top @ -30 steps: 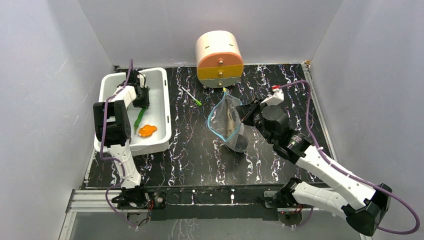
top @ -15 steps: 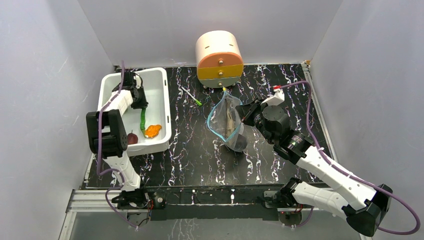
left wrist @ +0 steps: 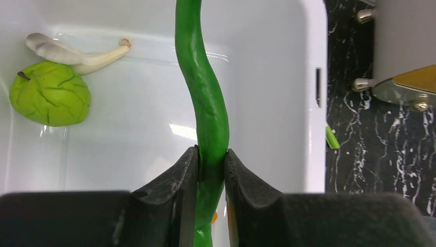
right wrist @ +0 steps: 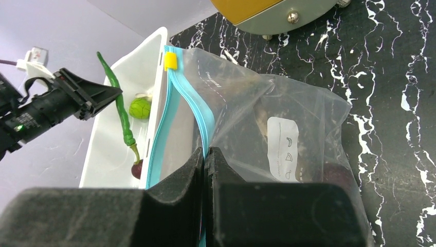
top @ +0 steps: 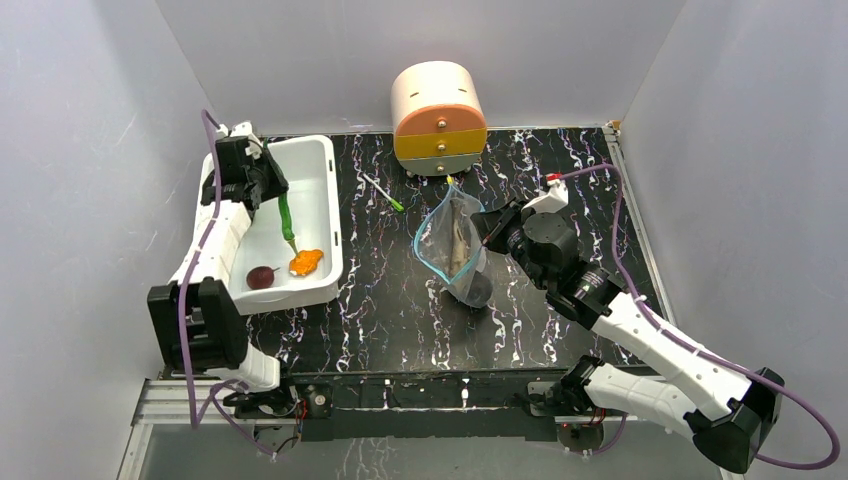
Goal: Place the food in the zip-top bag and seal the zipper
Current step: Pick up the fake vegetable from the bin, then place the fake vegetable in the zipper food storage bag.
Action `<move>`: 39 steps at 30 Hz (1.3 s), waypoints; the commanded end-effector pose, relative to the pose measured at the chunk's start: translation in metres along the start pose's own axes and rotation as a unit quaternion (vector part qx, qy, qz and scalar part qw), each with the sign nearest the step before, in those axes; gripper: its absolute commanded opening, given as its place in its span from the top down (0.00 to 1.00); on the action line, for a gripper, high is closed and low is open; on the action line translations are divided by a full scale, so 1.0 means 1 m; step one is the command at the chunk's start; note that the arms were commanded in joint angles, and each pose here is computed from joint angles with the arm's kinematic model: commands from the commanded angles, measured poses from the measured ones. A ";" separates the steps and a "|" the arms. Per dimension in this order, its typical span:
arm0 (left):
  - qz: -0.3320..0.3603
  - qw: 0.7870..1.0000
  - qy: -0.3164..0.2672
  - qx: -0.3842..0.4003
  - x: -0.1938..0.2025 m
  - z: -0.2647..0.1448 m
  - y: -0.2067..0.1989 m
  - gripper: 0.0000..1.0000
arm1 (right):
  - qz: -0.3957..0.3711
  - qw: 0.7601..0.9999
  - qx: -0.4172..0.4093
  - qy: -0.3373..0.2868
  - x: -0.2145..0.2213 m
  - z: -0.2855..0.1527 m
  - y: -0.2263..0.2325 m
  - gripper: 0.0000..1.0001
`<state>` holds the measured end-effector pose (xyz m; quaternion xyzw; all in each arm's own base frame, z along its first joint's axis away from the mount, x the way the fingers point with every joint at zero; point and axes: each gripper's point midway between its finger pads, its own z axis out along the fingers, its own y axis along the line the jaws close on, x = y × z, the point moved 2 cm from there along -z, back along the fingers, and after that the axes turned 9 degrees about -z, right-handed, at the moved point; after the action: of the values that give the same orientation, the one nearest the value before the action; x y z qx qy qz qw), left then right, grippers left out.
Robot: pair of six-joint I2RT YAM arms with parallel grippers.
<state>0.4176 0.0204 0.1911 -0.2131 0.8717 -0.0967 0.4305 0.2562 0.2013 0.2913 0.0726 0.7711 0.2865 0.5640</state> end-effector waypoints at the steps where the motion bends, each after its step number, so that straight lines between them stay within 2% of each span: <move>1: -0.014 0.996 -0.061 0.057 -0.023 -0.040 -0.022 1.00 | 0.030 0.999 -0.028 -0.032 -0.018 0.002 0.017 1.00; 9: -0.017 0.979 -0.118 0.164 -0.044 -0.106 -0.061 1.00 | 0.068 0.997 -0.032 -0.026 -0.020 0.004 0.024 1.00; 14: -0.008 0.954 -0.090 0.287 -0.047 -0.134 -0.105 1.00 | 0.085 0.996 -0.031 -0.019 -0.016 0.009 0.027 1.00; 17: -0.029 0.935 -0.069 0.346 -0.046 -0.150 -0.125 1.00 | 0.093 0.995 -0.032 -0.020 -0.017 0.011 0.029 1.00; 21: -0.055 0.916 -0.046 0.394 -0.040 -0.168 -0.144 1.00 | 0.111 0.993 -0.037 -0.022 -0.020 0.012 0.032 1.00; 26: -0.078 0.879 -0.031 0.470 -0.030 -0.191 -0.173 1.00 | 0.138 0.989 -0.037 -0.039 -0.023 0.011 0.031 1.00; 34: -0.122 0.847 -0.008 0.517 -0.012 -0.197 -0.194 1.00 | 0.183 0.981 -0.044 -0.042 -0.024 0.018 0.037 1.00; 39: -0.115 0.834 -0.025 0.539 0.004 -0.209 -0.214 1.00 | 0.206 0.977 -0.041 -0.039 -0.021 0.024 0.038 1.00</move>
<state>0.3321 -0.1554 0.3586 -0.0854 0.6852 -0.5654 0.4512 0.2711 0.2279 0.2965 0.1850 0.7464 0.3797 0.5143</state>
